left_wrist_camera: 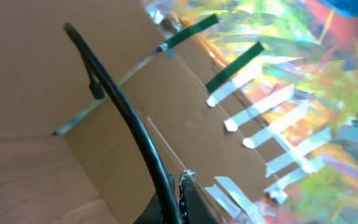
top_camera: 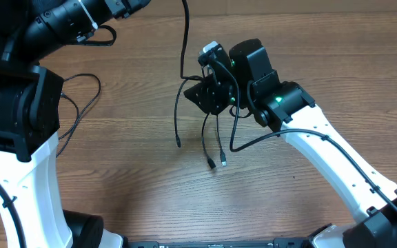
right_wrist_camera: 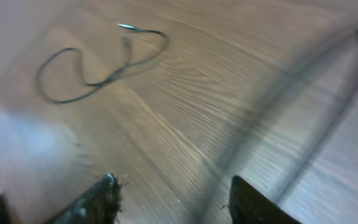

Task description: Untangle cables

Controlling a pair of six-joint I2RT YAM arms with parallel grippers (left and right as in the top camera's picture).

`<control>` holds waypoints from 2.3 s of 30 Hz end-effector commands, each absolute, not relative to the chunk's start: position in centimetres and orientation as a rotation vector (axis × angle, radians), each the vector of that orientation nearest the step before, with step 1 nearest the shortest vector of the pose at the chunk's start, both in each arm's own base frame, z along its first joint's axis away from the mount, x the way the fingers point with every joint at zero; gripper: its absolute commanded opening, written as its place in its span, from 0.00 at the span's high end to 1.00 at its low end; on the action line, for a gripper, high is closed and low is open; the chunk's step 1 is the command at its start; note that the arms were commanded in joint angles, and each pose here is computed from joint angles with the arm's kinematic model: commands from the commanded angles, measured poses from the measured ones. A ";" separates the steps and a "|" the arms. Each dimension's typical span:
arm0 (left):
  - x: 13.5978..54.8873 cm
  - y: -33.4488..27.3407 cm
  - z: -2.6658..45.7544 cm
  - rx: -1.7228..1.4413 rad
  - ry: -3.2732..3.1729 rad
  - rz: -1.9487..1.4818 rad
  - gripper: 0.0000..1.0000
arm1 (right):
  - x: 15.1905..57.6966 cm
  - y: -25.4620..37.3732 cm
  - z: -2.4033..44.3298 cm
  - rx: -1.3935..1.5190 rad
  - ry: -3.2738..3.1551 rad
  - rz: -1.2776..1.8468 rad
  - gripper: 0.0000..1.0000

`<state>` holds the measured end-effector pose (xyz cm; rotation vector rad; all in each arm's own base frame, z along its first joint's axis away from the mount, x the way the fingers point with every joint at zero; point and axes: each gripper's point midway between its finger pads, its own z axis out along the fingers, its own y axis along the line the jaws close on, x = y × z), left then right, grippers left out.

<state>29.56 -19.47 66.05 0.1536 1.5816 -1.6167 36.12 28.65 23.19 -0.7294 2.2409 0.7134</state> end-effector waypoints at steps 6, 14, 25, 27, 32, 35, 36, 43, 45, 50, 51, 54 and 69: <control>28.0 -16.7 69.4 0.167 1.477 -1.675 0.96 | 39.7 23.0 16.2 -0.485 2.484 0.318 0.72; 27.3 -12.6 71.7 0.154 1.406 -1.664 0.96 | 42.5 18.1 12.6 -0.077 2.602 0.233 0.82; 26.9 -8.7 71.6 0.141 1.437 -1.569 0.96 | 43.1 16.4 12.8 -0.105 2.624 0.493 0.36; 26.7 -9.0 71.1 0.184 1.460 -1.552 0.96 | 42.4 19.3 14.3 -0.307 2.556 0.718 0.32; 26.4 -9.5 70.2 0.257 1.503 -1.525 0.96 | 39.7 25.6 20.1 -0.667 2.251 1.233 0.29; 26.7 -9.5 69.7 0.266 1.522 -1.518 0.96 | 37.2 28.7 23.6 -0.846 2.042 1.471 0.29; 27.1 -9.4 69.3 0.258 1.533 -1.514 0.96 | 36.3 29.5 24.5 -0.902 1.981 1.525 0.30; 31.7 -7.9 65.4 0.090 1.641 -1.520 0.96 | 31.3 35.1 28.1 -1.169 1.704 1.653 0.29; 32.7 -7.8 65.0 0.069 1.644 -1.530 0.96 | 30.4 36.4 28.6 -1.207 1.661 1.661 0.28; 34.1 -8.7 65.0 0.041 1.624 -1.546 0.96 | 28.5 38.6 29.4 -1.283 1.567 1.653 0.28; 34.2 -9.1 65.0 0.043 1.621 -1.552 0.96 | 28.4 38.9 29.5 -1.287 1.555 1.643 0.28; 34.2 -10.3 65.2 0.050 1.613 -1.572 0.96 | 28.8 39.6 29.5 -1.269 1.561 1.592 0.28; 33.5 -12.9 65.2 0.115 1.619 -1.616 0.96 | 36.9 35.7 28.5 -0.935 1.769 1.387 0.15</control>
